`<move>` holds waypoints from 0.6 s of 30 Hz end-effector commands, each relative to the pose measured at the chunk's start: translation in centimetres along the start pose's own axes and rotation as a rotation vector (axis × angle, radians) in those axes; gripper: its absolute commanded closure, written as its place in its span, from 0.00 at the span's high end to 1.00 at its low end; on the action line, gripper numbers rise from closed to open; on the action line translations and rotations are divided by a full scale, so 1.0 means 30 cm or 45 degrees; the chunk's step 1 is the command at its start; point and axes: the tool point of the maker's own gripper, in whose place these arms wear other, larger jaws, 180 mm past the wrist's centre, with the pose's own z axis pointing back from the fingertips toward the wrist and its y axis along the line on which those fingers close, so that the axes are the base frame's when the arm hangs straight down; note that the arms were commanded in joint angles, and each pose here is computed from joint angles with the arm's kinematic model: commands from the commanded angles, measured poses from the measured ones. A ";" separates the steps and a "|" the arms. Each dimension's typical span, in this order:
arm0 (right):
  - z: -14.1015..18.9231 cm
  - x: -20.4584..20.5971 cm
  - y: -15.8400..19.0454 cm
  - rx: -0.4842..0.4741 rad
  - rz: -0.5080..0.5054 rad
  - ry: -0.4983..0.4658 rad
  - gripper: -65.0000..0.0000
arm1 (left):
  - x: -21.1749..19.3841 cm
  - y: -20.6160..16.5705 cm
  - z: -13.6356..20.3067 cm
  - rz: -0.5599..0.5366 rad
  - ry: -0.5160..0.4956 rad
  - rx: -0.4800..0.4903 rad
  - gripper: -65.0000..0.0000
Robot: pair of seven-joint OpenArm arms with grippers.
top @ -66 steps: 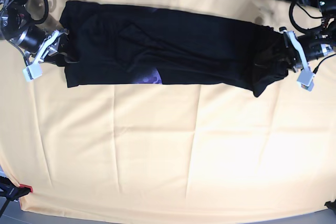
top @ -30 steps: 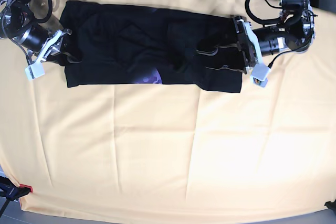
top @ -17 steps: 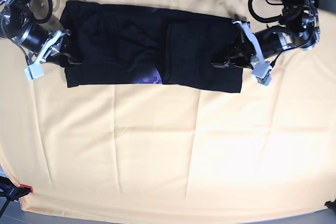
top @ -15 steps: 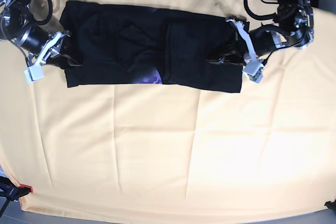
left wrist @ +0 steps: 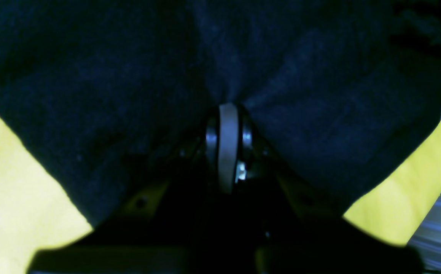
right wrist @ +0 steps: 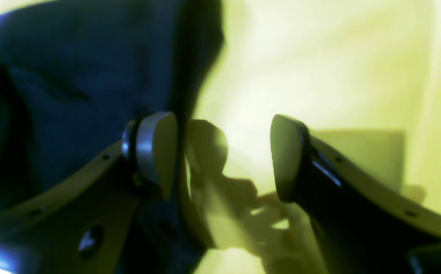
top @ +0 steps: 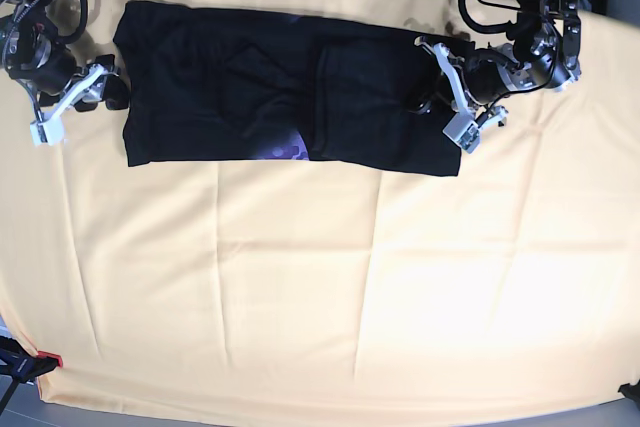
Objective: Fold the T-shirt properly
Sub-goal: 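Press the folded hem end flat and adjust grips on both strip ends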
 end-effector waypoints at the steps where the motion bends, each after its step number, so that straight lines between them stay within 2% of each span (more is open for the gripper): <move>1: 0.027 0.038 -0.003 0.015 0.000 -0.066 0.63 | 0.040 0.002 0.012 -0.024 -0.051 -0.004 0.00; 4: 0.047 -0.003 0.007 0.053 -0.062 -0.085 0.63 | 0.045 -0.004 0.012 -0.016 -0.063 -0.017 0.00; 7: 0.049 -0.038 0.063 0.152 -0.121 -0.123 0.63 | 0.048 -0.004 0.012 -0.015 -0.070 -0.018 0.00; 13: 0.036 -0.036 0.161 0.304 -0.175 -0.213 0.63 | 0.047 -0.004 0.012 -0.016 -0.068 -0.017 0.00; 18: 0.003 -0.074 0.161 0.370 -0.275 -0.217 0.63 | 0.047 -0.004 0.012 -0.016 -0.067 -0.018 0.00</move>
